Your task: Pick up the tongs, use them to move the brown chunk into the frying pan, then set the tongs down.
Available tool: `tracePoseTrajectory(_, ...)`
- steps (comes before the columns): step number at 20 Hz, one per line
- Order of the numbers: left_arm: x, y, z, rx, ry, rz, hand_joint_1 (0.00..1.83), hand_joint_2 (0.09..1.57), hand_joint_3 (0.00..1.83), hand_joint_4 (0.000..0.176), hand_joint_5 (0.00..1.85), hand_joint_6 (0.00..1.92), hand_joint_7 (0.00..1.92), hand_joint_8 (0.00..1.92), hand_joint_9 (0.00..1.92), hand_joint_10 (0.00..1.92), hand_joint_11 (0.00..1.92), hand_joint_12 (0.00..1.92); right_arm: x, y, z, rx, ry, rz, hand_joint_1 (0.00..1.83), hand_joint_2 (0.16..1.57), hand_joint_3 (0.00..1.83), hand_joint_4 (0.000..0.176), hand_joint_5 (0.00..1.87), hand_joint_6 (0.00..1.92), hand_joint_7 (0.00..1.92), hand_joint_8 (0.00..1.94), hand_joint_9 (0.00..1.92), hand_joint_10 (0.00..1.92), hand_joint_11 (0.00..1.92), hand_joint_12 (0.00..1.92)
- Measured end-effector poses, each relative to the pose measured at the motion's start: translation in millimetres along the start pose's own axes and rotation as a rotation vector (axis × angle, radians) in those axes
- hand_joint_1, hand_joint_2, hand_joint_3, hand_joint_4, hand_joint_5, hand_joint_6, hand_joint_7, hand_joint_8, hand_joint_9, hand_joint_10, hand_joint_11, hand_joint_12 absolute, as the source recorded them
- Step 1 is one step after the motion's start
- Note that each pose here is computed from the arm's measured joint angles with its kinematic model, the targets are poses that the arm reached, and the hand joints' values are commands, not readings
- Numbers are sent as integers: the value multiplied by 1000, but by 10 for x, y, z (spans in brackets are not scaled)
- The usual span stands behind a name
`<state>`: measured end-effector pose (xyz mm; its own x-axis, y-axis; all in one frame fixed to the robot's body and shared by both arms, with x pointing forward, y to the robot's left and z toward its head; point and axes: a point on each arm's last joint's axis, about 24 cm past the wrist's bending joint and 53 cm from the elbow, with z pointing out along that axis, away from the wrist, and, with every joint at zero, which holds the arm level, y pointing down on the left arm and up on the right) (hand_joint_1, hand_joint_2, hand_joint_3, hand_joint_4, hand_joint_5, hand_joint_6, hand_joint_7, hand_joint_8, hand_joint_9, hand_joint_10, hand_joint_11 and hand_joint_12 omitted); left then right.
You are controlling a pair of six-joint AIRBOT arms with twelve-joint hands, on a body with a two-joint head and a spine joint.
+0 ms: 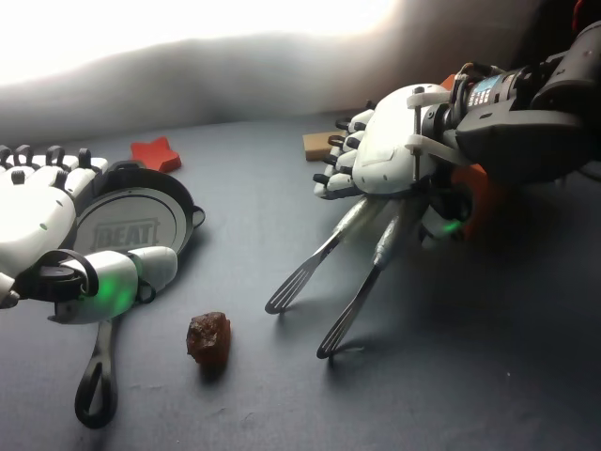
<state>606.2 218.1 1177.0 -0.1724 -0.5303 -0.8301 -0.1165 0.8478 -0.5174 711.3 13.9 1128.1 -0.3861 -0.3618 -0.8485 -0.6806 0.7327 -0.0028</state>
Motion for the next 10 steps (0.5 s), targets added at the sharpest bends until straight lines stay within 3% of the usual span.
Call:
tracePoseTrajectory(1,-6,4,0,-1,-3,-1,0,1225,2,0,0,0,10,1,0,0,0,0,0,-11,1,2,0,-1,1028,999,0,0,229,38,265,26,241,38,0,774)
tracePoseTrajectory(3,-12,31,-13,-12,-10,-1,0,1220,0,0,0,0,10,0,0,0,0,0,-2,-21,3,4,-2,-3,1070,993,0,0,286,35,334,24,302,39,0,943)
tracePoseTrajectory(5,-30,35,-34,-18,-21,-4,0,1219,0,0,0,0,6,0,0,0,0,0,17,-33,18,5,-4,-5,987,1039,14,0,347,38,416,27,370,44,0,1095)
tracePoseTrajectory(6,-44,40,-46,-23,-29,0,0,1224,2,0,0,0,15,4,0,0,0,0,17,-28,22,4,-7,-6,929,1114,28,0,521,52,574,23,523,52,21,1237)
tracePoseTrajectory(9,-52,43,-48,-25,-33,0,0,1223,1,0,0,0,20,6,0,0,0,0,25,-30,22,5,-4,-7,989,1156,33,0,624,67,699,36,646,82,96,1324)
tracePoseTrajectory(10,-52,55,-48,-31,-32,-3,0,1222,0,0,0,0,5,0,0,0,0,0,27,-30,22,5,-3,-7,1059,1197,26,0,783,85,869,49,816,125,308,1315)
